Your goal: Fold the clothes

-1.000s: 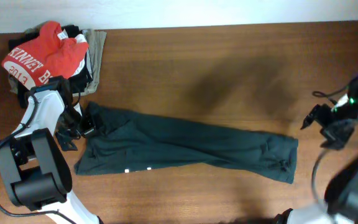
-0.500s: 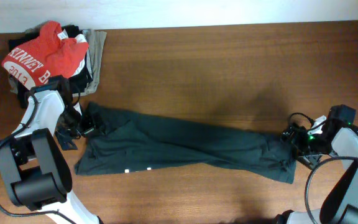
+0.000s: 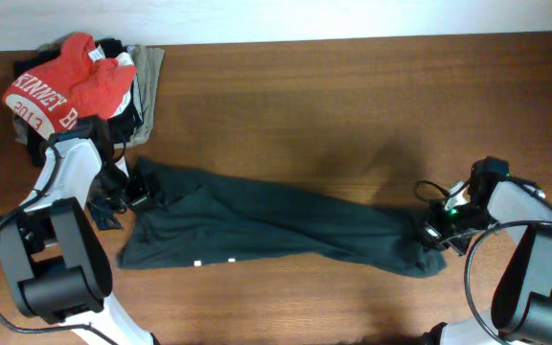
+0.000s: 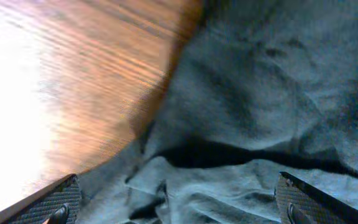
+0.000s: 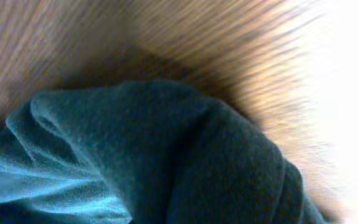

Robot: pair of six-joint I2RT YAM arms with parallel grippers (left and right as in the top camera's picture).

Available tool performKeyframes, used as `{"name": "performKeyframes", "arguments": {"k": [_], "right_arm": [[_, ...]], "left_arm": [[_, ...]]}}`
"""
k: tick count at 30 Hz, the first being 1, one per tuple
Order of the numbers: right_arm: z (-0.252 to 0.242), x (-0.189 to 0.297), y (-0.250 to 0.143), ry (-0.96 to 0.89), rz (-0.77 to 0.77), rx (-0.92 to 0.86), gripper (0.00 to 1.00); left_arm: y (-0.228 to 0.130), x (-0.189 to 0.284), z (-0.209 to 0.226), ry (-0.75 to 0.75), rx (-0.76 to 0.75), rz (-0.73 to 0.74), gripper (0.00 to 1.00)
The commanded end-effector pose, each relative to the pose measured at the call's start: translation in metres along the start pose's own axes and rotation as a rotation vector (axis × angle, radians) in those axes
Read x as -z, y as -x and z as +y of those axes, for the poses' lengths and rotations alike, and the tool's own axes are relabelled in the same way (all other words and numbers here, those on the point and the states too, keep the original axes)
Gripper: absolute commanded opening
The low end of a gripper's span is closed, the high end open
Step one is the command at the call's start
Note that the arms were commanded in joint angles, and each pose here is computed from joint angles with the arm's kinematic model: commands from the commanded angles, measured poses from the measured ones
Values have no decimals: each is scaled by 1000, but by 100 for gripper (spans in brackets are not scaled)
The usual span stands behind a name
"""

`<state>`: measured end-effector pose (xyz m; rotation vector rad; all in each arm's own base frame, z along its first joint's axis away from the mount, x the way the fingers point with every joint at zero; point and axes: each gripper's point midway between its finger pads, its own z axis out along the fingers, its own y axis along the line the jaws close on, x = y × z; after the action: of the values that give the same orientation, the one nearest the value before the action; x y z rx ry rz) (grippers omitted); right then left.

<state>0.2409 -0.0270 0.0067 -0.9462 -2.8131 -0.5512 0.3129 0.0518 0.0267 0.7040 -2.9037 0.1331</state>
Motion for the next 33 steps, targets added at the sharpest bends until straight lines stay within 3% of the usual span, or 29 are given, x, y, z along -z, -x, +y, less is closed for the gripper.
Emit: {"name": "performKeyframes", "arguments": {"k": [1,5,8,11,18,31,32,33], "right_arm": [[-20,42,34,-214,-114,-45,4],[-15,125,59,-294,-221,-85,4],[13,149,59,-263,-250,-32,4],[60,132,48,-156,-209,75,4],[149,98,22,-110,-243,253,4],[209,13,-28,-154,-124,405,5],[215,7,-32,-152,-122,425,8],[221,2,-37,-149,-122,446,18]], "left_arm": [[1,3,-11,-27,-16,-6,99],[-1,3,-16,-44,-23,-1,99],[1,3,-17,-46,-25,-8,99],[4,3,-20,-50,-13,-23,99],[4,3,-22,-50,-20,-25,99],[4,3,-22,-49,-20,-26,99],[4,3,-22,-49,-20,-25,99],[4,3,-22,-49,-20,-25,99]]}}
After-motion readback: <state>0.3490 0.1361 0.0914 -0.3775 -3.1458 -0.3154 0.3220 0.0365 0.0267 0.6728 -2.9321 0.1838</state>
